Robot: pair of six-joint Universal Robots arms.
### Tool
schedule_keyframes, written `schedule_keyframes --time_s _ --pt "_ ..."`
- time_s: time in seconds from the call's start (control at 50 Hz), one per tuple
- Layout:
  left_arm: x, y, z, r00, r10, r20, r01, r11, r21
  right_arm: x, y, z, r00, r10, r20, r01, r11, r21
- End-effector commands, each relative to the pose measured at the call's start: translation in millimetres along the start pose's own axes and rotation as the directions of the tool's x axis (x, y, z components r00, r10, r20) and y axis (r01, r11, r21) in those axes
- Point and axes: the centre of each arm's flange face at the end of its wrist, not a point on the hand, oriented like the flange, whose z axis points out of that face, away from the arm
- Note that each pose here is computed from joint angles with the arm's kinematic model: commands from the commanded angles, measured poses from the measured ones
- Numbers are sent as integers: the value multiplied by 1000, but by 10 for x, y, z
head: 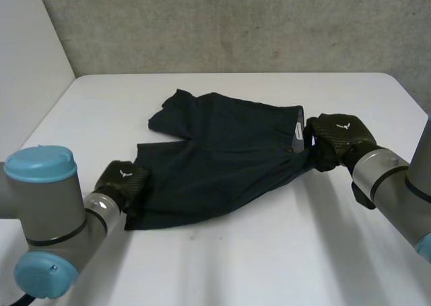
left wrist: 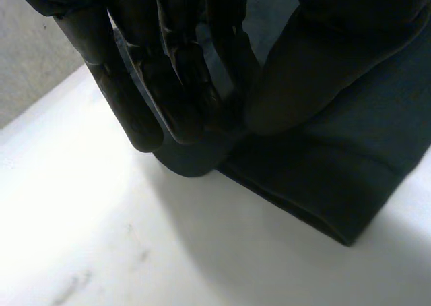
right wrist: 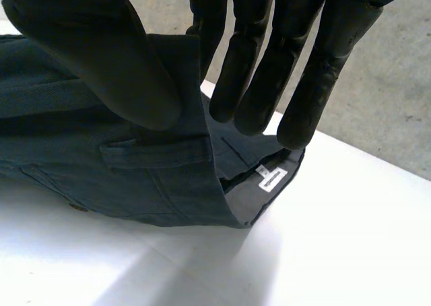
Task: Fold the shorts.
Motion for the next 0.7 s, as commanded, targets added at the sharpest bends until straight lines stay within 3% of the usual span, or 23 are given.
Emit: schedule_keyframes --time_s 0.02,0.32,0.42,0.7 --pt "-186 -413 -251 997 37 65 -45 989 139 25 -113 -88 999 -35 -8 36 999 18" --pt "21 -22 -422 999 37 -15 -37 999 19 -18 9 -86 999 -36 2 36 999 -17" --pt "159 77 -537 994 20 -112 -19 1000 10 -18 11 -85 999 -36 2 36 999 -16" --pt "63 175 -184 994 -8 -110 4 999 -36 -33 67 -82 999 -35 10 36 999 -32"
